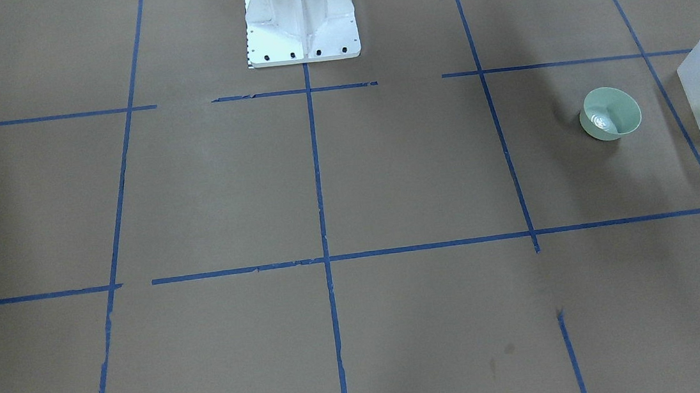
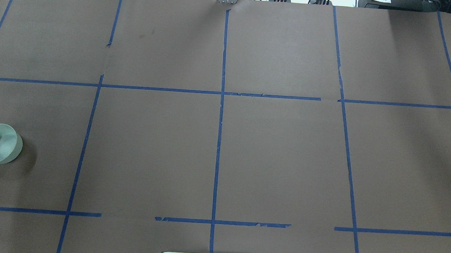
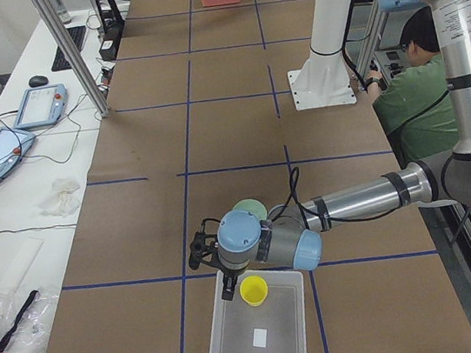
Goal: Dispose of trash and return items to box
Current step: 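Lower the purple cloth into the pink bin and release it with the right gripper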
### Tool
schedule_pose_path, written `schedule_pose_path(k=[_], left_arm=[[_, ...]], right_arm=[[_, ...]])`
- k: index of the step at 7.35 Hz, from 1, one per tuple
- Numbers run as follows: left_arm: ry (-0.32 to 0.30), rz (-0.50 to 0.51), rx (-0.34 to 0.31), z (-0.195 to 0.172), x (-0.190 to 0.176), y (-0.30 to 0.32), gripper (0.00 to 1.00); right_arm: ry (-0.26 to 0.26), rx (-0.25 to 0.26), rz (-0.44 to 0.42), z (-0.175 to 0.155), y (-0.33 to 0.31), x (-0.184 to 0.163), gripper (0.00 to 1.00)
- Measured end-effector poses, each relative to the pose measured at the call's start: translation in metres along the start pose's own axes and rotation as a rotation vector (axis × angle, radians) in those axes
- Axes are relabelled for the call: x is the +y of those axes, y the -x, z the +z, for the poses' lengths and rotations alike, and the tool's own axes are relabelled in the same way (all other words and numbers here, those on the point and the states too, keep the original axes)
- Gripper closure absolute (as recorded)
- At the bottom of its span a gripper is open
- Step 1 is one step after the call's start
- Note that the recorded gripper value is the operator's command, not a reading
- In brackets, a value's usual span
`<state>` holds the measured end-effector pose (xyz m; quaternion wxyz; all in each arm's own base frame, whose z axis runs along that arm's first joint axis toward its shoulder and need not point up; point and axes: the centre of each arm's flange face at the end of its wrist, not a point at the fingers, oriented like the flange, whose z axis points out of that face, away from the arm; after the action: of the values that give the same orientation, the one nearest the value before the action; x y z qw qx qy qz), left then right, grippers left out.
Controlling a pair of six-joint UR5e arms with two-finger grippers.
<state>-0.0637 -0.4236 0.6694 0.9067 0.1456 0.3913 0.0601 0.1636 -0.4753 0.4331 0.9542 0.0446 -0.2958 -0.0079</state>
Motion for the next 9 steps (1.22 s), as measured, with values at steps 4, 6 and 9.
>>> schedule_pose_path(k=[4, 6, 9], left_arm=[[-0.116, -0.067, -0.134, -0.071, -0.061, -0.072, 0.00], [-0.122, -0.104, -0.082, -0.044, -0.070, -0.109, 0.00], [-0.091, -0.156, 0.022, 0.015, -0.065, -0.167, 0.00]], right_arm=[[0.009, -0.006, -0.091, 0.118, -0.133, -0.001, 1.00], [0.000, -0.006, -0.101, 0.200, -0.178, 0.051, 0.48], [0.024, -0.039, -0.070, 0.237, -0.187, 0.104, 0.00]])
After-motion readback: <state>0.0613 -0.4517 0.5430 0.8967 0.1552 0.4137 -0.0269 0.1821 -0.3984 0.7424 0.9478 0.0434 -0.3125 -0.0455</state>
